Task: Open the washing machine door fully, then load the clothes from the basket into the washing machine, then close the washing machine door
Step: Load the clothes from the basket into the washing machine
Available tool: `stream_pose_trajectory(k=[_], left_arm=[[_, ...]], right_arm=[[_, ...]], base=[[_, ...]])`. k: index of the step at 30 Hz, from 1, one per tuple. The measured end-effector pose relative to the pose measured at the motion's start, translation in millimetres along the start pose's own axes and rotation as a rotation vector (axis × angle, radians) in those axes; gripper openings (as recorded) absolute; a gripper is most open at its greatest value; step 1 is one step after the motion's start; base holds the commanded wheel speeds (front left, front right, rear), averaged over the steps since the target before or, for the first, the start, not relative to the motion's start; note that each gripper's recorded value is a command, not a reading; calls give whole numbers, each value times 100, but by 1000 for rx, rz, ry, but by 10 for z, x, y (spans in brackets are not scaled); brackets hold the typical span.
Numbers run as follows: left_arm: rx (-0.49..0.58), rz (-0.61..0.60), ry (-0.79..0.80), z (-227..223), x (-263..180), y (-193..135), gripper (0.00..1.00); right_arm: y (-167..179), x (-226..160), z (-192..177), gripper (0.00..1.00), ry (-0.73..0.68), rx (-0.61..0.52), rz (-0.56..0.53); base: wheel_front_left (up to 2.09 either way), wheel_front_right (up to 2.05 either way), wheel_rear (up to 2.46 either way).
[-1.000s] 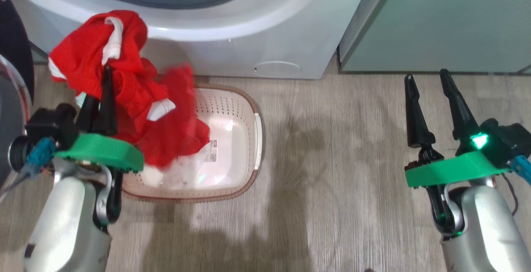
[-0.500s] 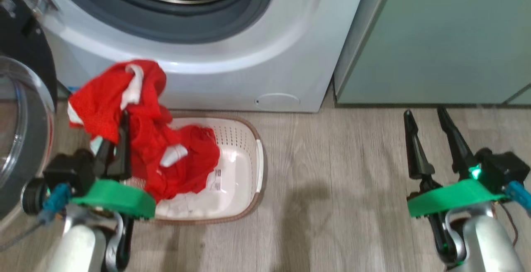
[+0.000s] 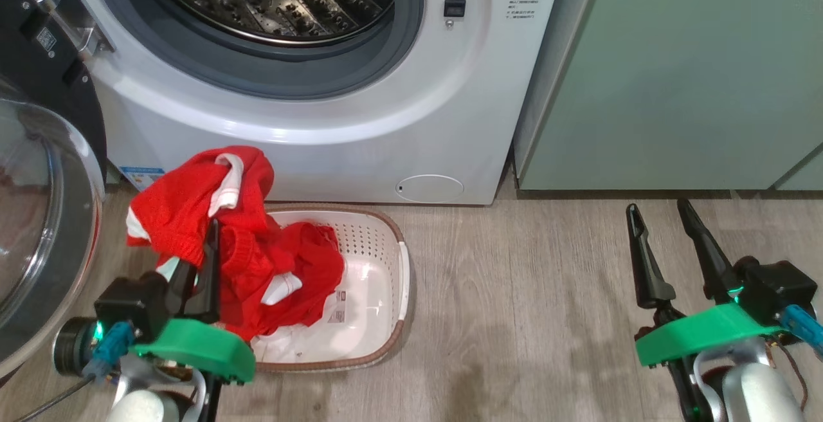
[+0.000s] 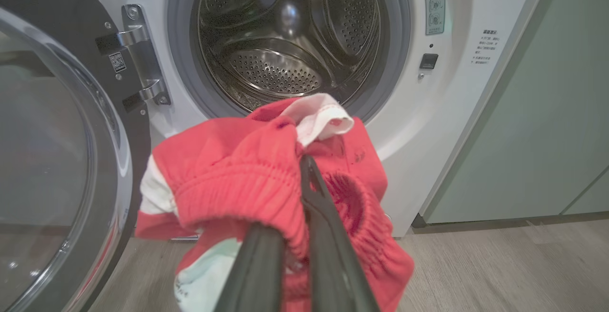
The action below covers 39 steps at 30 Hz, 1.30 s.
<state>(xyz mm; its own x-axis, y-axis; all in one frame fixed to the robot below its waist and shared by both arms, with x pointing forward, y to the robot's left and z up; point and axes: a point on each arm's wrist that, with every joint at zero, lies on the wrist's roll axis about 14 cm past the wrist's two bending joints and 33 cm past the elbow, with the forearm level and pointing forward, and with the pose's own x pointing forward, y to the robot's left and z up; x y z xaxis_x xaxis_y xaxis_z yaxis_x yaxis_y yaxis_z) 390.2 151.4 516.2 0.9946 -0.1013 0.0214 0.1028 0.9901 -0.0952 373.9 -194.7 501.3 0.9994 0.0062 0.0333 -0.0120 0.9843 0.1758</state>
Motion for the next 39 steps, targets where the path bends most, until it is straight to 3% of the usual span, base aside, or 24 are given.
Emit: stream_pose_trajectory(k=[27, 39], left_arm=[[6, -8, 26, -87, 31, -5, 0], [20, -60, 41, -283, 573, -57, 0]], right_arm=[[15, 43, -39, 100, 18, -10, 6], [-2, 332, -179, 100, 52, -36, 10]], base=[[0, 0, 0], [0, 0, 0]])
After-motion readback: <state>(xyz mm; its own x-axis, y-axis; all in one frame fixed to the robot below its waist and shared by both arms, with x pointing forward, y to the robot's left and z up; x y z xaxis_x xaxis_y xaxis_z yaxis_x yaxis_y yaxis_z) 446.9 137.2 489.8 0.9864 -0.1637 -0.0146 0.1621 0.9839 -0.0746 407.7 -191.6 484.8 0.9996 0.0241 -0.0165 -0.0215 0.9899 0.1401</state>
